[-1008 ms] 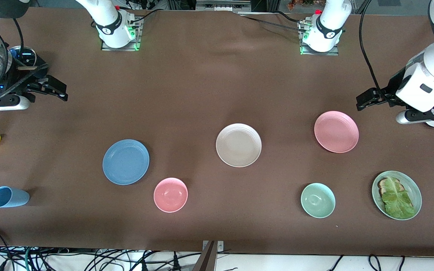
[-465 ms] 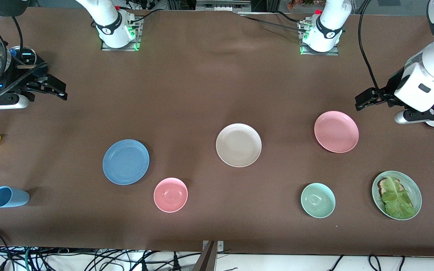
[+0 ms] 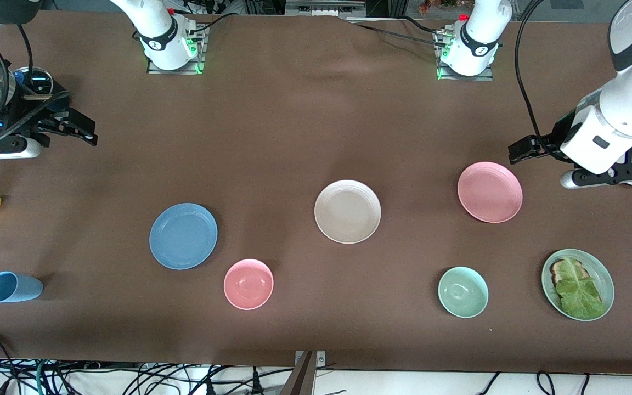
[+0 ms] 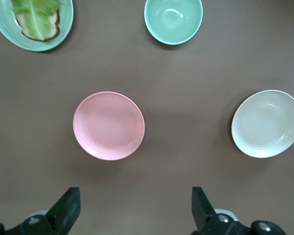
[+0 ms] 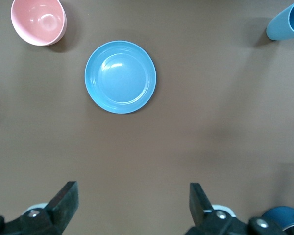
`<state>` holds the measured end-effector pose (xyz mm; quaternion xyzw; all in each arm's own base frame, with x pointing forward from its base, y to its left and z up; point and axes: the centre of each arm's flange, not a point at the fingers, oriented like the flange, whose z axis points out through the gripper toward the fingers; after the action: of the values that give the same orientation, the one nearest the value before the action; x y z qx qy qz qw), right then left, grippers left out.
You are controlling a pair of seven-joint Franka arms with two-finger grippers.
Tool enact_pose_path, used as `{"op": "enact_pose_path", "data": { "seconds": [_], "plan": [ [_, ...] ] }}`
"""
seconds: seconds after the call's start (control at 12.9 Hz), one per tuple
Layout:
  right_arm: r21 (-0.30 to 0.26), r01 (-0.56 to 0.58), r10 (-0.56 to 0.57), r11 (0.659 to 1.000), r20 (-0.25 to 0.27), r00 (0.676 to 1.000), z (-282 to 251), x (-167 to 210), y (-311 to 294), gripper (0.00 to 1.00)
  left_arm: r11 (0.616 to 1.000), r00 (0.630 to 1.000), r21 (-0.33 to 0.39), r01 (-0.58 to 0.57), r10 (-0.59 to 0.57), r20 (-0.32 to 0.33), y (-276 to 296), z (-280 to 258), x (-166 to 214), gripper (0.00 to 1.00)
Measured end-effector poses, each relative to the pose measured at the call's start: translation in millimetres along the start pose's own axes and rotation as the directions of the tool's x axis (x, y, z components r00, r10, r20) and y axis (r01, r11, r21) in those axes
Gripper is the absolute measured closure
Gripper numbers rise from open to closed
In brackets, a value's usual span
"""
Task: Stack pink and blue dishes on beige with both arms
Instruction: 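Move the left gripper out toward the pink plate, then lower the left gripper to the pink plate rim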
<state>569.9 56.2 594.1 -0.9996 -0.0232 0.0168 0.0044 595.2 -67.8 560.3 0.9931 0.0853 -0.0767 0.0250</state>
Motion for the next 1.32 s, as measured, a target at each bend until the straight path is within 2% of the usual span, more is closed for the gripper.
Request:
{"op": "enact_pose_path", "data": {
  "seconds": [0.47, 0.62, 0.78, 0.93, 1.01, 1.32],
  "plan": [
    [0.000, 0.000, 0.000, 1.000, 0.000, 1.000, 0.0, -0.1, -0.1, 0.00, 0.973, 0.993, -0.227, -0.049, 0.072, 0.095, -122.5, 48.3, 37.3, 0.00],
    [0.000, 0.000, 0.000, 1.000, 0.000, 1.000, 0.0, -0.1, -0.1, 0.00, 0.965, 0.989, -0.257, -0.056, 0.089, 0.117, -149.8, 70.5, 46.7, 0.00],
    [0.000, 0.000, 0.000, 1.000, 0.000, 1.000, 0.0, -0.1, 0.0, 0.00, 0.968, 0.988, -0.245, -0.047, 0.081, 0.132, -161.9, 92.6, 58.0, 0.00],
    [0.000, 0.000, 0.000, 1.000, 0.001, 1.000, 0.0, -0.1, -0.1, 0.00, 0.985, 0.986, -0.162, -0.061, 0.085, 0.143, -170.8, 110.9, 67.2, 0.00],
    [0.000, 0.000, 0.000, 1.000, 0.001, 1.000, 0.0, -0.1, -0.1, 0.00, 0.987, 0.985, -0.145, -0.065, 0.087, 0.149, -171.9, 115.7, 69.2, 0.00],
    [0.000, 0.000, 0.000, 1.000, 0.001, 1.000, 0.0, -0.1, 0.0, 0.00, 0.988, 0.985, -0.140, -0.065, 0.086, 0.150, -173.3, 131.6, 78.6, 0.00]
  ]
}}
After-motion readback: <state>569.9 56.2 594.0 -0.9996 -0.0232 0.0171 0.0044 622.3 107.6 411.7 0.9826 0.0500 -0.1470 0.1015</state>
